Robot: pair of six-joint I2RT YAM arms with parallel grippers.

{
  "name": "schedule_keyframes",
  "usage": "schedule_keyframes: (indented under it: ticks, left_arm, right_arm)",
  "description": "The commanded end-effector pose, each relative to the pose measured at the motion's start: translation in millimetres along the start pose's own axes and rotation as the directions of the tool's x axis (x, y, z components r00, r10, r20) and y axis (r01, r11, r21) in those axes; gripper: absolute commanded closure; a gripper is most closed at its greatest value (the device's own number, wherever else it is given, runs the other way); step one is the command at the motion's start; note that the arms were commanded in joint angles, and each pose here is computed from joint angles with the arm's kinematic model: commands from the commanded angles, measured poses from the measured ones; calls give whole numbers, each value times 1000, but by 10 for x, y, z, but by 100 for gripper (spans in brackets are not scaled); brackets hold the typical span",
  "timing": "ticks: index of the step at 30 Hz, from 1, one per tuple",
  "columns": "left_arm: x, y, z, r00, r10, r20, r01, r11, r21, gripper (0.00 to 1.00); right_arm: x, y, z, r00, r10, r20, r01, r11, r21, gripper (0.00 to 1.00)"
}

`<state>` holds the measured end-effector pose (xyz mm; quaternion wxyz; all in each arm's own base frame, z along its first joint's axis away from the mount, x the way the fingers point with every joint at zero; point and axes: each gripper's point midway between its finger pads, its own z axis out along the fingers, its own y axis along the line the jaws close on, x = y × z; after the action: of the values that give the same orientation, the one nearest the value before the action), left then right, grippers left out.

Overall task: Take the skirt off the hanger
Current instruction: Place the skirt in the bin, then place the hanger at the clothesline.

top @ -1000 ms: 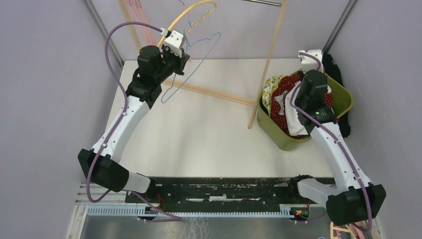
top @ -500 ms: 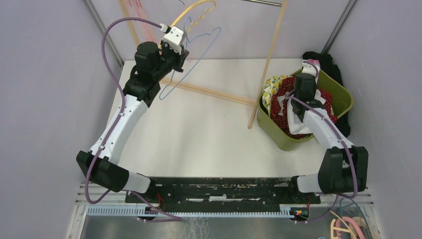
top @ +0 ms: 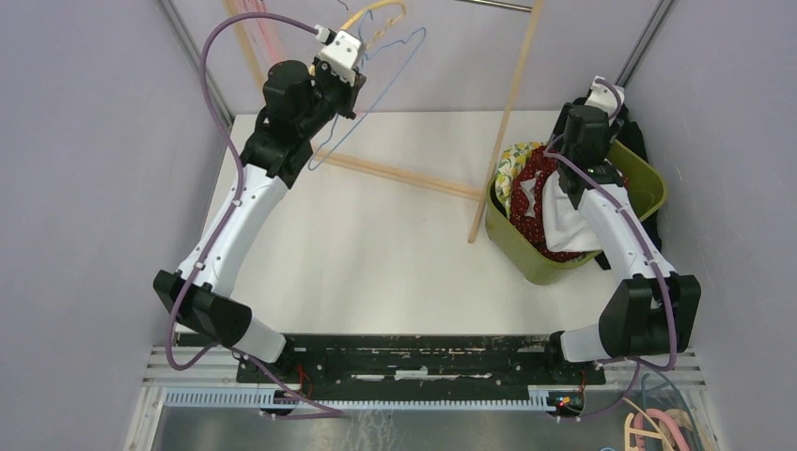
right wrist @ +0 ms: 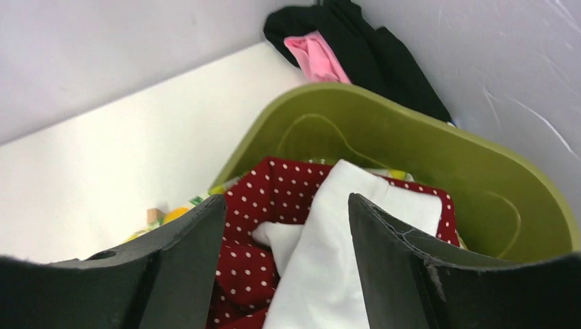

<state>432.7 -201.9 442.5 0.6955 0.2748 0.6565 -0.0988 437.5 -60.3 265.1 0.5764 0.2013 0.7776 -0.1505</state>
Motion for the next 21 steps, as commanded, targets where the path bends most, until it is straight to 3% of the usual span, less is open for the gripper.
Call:
schedule_keyframes:
  ticks: [1, 14, 21]
  left_arm:
    - [-373, 122, 77, 993, 43, 112, -37, 998, -54, 97]
    - [-788, 93, -75, 947, 48, 318, -22, 996, -83, 97]
    - [-842, 144, 225, 945, 44, 325, -16, 996, -88, 97]
  right_arm:
    - [-617, 129, -101, 985, 95, 144, -85, 994, -73, 28]
    - [-582, 315, 110, 984, 93, 150, -77, 991, -111, 27]
    - [-588, 358, 153, 984, 95, 151, -77, 990, -119, 27]
